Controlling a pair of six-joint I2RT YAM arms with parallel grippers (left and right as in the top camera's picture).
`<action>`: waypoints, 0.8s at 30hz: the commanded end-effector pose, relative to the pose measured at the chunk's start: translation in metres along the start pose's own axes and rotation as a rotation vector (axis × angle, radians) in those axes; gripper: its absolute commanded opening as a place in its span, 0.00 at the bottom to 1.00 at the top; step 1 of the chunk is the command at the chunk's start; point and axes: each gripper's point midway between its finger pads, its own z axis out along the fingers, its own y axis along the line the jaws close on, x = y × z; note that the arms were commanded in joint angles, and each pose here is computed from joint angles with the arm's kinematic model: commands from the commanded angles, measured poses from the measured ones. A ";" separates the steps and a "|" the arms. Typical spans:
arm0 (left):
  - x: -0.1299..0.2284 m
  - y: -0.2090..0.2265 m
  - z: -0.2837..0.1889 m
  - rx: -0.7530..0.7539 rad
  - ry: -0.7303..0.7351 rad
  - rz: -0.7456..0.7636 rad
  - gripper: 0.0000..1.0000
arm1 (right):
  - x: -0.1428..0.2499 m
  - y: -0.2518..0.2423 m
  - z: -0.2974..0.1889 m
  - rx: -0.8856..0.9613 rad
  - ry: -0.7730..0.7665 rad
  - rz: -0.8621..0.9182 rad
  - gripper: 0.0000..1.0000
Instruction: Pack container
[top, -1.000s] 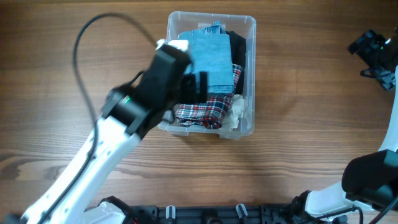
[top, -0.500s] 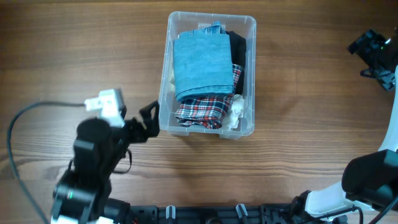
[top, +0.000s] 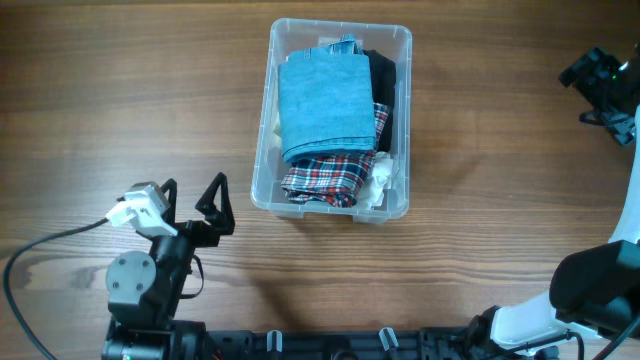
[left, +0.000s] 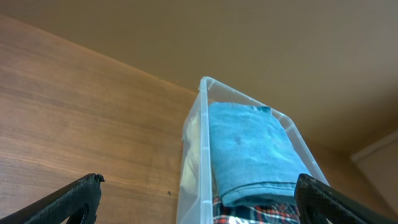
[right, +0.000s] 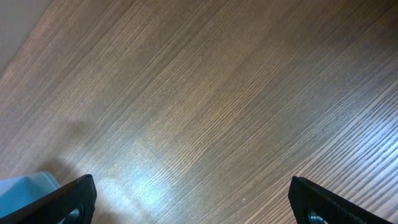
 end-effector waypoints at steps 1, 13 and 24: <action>0.007 0.015 0.000 -0.017 -0.052 0.000 1.00 | 0.002 0.002 0.004 -0.005 0.012 0.011 1.00; 0.012 0.022 -0.002 0.029 -0.191 0.099 1.00 | 0.002 0.002 0.004 -0.005 0.011 0.011 1.00; 0.020 0.036 0.001 0.014 -0.242 0.120 1.00 | 0.002 0.002 0.004 -0.005 0.011 0.011 1.00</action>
